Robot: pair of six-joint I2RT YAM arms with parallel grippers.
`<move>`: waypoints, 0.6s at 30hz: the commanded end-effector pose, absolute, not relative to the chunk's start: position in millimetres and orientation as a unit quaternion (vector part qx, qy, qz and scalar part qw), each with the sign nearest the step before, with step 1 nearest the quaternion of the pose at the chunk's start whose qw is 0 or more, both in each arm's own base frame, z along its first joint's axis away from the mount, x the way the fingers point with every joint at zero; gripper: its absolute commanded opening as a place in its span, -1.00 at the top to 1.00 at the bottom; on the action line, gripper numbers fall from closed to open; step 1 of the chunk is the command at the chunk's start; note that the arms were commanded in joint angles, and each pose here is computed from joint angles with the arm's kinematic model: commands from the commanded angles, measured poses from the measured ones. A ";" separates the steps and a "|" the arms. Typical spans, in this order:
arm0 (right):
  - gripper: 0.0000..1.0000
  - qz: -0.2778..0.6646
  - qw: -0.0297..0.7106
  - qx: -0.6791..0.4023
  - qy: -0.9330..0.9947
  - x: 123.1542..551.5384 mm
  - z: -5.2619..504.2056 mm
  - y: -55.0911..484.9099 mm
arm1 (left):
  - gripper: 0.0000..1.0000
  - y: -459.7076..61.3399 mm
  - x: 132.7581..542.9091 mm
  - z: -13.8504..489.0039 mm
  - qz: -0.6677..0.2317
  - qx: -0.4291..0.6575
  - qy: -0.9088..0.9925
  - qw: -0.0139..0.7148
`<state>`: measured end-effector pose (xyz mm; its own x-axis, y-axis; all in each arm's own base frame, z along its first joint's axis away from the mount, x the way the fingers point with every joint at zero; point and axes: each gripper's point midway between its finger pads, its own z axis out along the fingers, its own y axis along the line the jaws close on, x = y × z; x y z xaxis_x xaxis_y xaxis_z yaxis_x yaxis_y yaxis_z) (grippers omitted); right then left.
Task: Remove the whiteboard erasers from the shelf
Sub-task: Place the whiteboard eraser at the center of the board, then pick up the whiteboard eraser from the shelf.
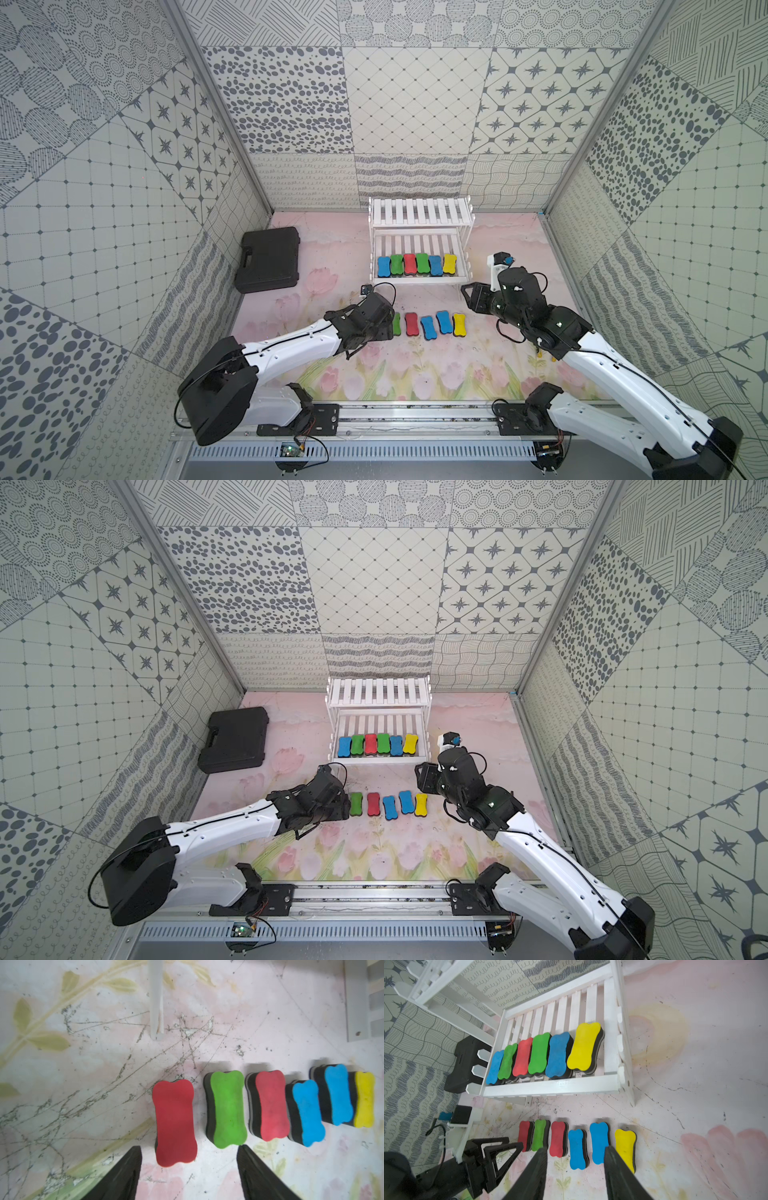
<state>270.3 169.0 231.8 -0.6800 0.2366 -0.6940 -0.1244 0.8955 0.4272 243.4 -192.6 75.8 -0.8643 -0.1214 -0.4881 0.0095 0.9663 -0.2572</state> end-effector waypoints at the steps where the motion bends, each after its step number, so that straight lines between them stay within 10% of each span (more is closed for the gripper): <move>1: 0.06 0.210 0.416 0.006 0.885 290.9 248.0 176.6 | -0.71 -180.4 227.5 91.5 -0.135 -0.048 0.956 0.257; 18: -0.06 0.125 0.418 0.116 0.892 363.3 211.9 180.2 | -0.99 -150.9 210.7 141.5 -0.147 -0.065 0.940 0.301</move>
